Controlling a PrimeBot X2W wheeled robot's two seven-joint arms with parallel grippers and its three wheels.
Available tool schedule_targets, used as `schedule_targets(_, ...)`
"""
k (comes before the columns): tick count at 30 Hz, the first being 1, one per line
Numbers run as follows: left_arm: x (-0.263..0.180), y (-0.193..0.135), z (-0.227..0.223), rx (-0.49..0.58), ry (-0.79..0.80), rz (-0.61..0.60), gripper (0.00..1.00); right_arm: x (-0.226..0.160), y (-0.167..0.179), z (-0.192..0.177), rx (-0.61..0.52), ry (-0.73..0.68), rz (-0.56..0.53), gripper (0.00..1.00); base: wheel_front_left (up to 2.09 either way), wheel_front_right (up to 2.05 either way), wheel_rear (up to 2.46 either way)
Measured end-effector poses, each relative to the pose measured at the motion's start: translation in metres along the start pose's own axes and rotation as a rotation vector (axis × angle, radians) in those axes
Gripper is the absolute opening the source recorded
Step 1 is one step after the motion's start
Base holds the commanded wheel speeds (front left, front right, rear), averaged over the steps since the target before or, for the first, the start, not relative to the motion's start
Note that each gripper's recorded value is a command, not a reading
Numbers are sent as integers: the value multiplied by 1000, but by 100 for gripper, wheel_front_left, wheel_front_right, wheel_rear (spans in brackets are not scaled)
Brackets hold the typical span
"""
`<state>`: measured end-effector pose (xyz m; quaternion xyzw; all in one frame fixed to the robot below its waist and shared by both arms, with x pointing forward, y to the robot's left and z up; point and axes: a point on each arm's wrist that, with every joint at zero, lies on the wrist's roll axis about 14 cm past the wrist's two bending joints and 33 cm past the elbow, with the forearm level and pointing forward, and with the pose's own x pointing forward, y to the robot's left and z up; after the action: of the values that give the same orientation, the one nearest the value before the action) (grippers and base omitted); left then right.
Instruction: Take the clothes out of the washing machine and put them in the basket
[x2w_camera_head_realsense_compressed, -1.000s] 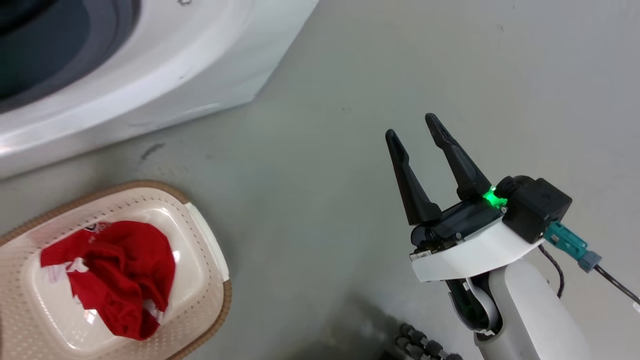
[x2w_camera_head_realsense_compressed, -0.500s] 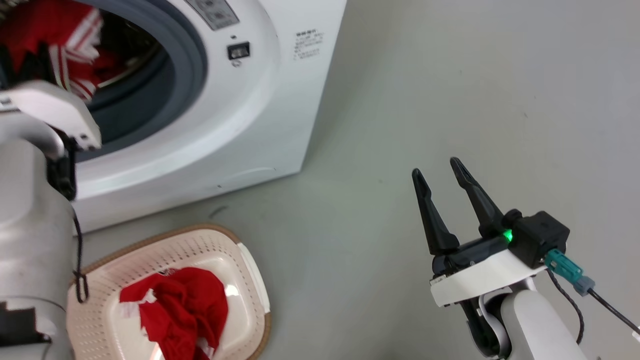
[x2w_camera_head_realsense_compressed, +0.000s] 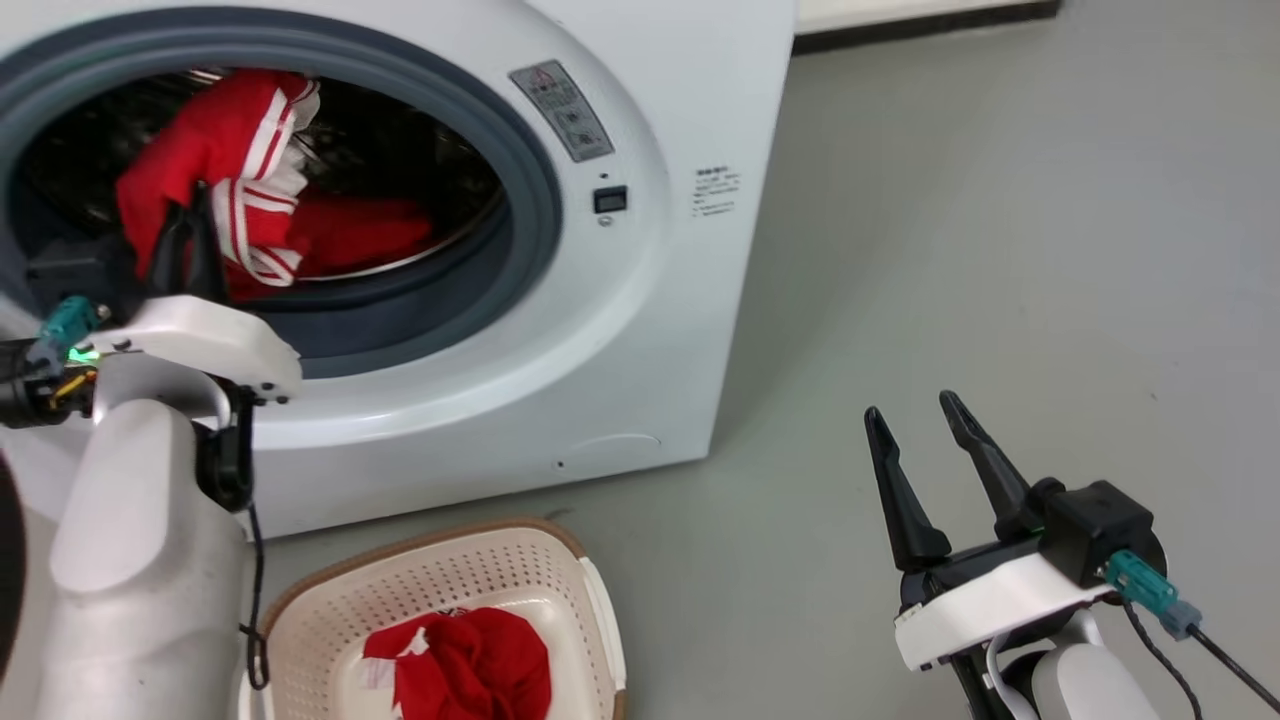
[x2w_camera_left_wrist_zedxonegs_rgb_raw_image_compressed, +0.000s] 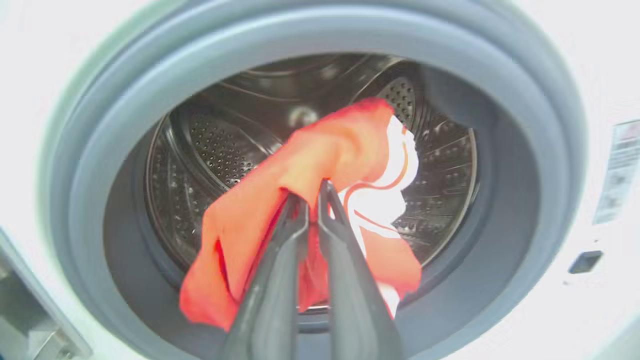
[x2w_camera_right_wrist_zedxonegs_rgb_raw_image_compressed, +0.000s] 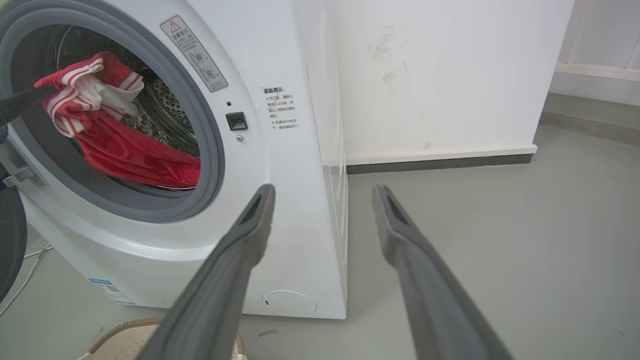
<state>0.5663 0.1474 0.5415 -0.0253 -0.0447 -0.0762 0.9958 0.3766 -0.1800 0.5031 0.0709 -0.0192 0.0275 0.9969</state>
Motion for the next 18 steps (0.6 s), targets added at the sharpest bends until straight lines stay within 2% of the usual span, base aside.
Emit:
schedule_targets(4,-25,0,37,-5,-103,-2,0,-2,15,10,1,-20,43,100,0,0,0)
schedule_targets(15,-82,-9,92,-8,-297,-3,0,-7,32,27,6,-58,92,100,0,0,0)
schedule_targets(18,-104,-20,109,-15,-371,-13,0,-8,32,27,7,-58,93,100,0,0,0)
